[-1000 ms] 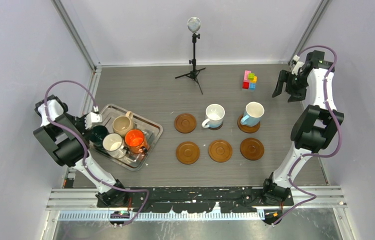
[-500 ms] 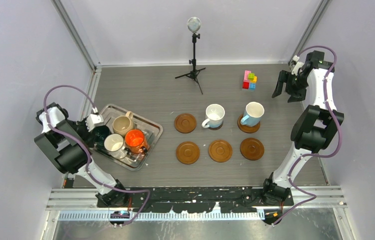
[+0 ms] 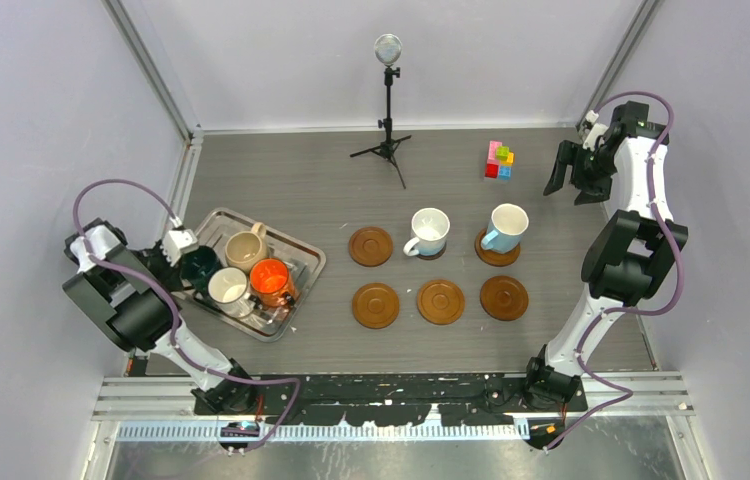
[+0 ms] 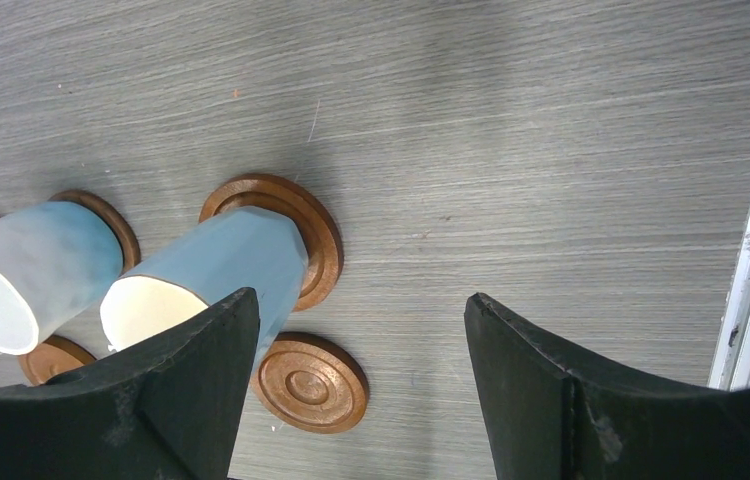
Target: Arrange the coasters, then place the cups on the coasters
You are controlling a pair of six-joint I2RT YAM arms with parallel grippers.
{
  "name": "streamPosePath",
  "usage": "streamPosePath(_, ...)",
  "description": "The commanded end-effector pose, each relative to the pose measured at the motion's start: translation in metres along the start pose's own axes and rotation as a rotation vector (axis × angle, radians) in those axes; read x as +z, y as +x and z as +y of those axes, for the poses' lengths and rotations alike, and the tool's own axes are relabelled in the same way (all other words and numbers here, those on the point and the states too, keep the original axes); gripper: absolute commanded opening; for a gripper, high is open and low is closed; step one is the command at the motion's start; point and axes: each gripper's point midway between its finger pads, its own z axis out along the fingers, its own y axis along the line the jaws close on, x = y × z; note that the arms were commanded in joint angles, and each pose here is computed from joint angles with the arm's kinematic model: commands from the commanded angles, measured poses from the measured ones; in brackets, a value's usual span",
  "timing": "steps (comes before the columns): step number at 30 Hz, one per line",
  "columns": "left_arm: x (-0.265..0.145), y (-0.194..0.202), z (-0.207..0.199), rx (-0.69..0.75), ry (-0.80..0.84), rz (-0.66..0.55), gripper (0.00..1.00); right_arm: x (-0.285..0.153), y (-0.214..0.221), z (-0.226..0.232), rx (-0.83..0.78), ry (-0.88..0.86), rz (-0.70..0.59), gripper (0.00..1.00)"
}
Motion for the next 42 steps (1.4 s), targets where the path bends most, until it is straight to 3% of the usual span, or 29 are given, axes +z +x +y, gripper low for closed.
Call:
streamPosePath(1,-0.013,0.0,0.012,-0.034,-0.088,-0.03,0.17,-0.024,-0.011,0.011,-0.032,-0.012,-0.066,0.79)
streamPosePath(5,-0.019,0.002,0.018,-0.09,-0.133,-0.025,0.01,-0.022,-0.013,0.011,-0.028,-0.02,-0.064,0.79)
streamPosePath(10,-0.017,0.003,0.019,-0.135,-0.161,-0.029,0.01,-0.018,-0.014,0.012,-0.022,-0.032,-0.06,0.79)
streamPosePath(14,-0.012,0.005,0.016,-0.179,-0.153,-0.036,0.37,-0.018,-0.014,0.012,-0.025,-0.031,-0.06,0.79)
streamPosePath(18,-0.005,0.002,0.014,-0.18,-0.158,-0.068,0.41,-0.018,-0.014,0.013,-0.022,-0.033,-0.058,0.79)
streamPosePath(23,0.003,0.001,0.015,-0.205,-0.17,-0.099,0.33,-0.017,-0.011,0.013,-0.018,-0.035,-0.048,0.79)
streamPosePath(30,-0.001,-0.004,0.021,-0.248,-0.196,-0.117,0.0,-0.017,-0.011,0.014,-0.019,-0.04,-0.048,0.79)
streamPosePath(42,-0.086,-0.091,0.082,-0.417,-0.463,-0.293,0.0,-0.018,-0.013,0.019,-0.003,-0.063,-0.06,0.79)
